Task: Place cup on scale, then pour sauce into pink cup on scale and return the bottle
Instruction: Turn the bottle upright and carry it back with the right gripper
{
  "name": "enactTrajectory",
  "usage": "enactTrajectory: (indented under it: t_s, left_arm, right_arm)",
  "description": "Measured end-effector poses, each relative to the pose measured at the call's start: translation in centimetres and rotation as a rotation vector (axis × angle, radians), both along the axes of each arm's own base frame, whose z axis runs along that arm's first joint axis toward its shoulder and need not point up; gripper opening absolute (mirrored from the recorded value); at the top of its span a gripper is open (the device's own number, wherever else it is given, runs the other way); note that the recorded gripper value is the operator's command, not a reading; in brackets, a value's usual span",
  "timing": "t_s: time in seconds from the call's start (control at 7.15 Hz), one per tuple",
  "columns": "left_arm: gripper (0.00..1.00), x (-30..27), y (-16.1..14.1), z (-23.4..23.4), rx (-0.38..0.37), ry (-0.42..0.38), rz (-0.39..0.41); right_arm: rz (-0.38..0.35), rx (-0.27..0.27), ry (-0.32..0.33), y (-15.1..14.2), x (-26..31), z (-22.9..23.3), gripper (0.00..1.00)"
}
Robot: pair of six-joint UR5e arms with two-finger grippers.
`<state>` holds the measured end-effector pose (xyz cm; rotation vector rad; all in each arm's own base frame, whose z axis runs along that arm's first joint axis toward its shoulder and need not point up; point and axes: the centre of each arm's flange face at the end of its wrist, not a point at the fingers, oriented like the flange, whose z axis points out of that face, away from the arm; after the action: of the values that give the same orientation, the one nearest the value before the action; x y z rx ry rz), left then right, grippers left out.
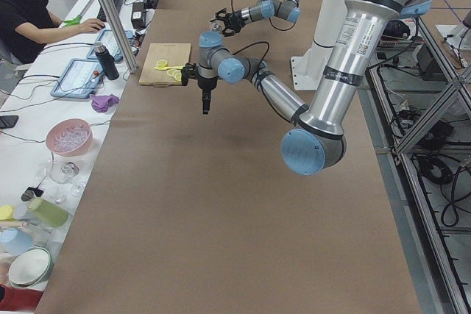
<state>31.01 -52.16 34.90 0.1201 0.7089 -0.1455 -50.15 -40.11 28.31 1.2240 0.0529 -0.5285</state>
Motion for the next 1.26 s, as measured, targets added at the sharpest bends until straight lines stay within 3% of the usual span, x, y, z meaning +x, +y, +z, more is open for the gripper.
enactTrajectory:
  t_s: [0.28, 0.84, 1.26]
  left_arm:
    - [0.98, 0.1, -0.1, -0.1, 0.012, -0.011, -0.009]
    - [0.98, 0.1, -0.3, -0.4, 0.021, -0.015, -0.016]
    - [0.98, 0.0, -0.3, -0.3, 0.018, -0.017, -0.020]
  right_arm:
    - [0.007, -0.051, -0.186, -0.5, 4.2, 1.7, 0.00]
    - [0.016, -0.171, -0.677, -0.5, 11.7, 7.3, 0.00]
    - [0.032, -0.244, -0.939, -1.0, 14.2, 10.0, 0.00]
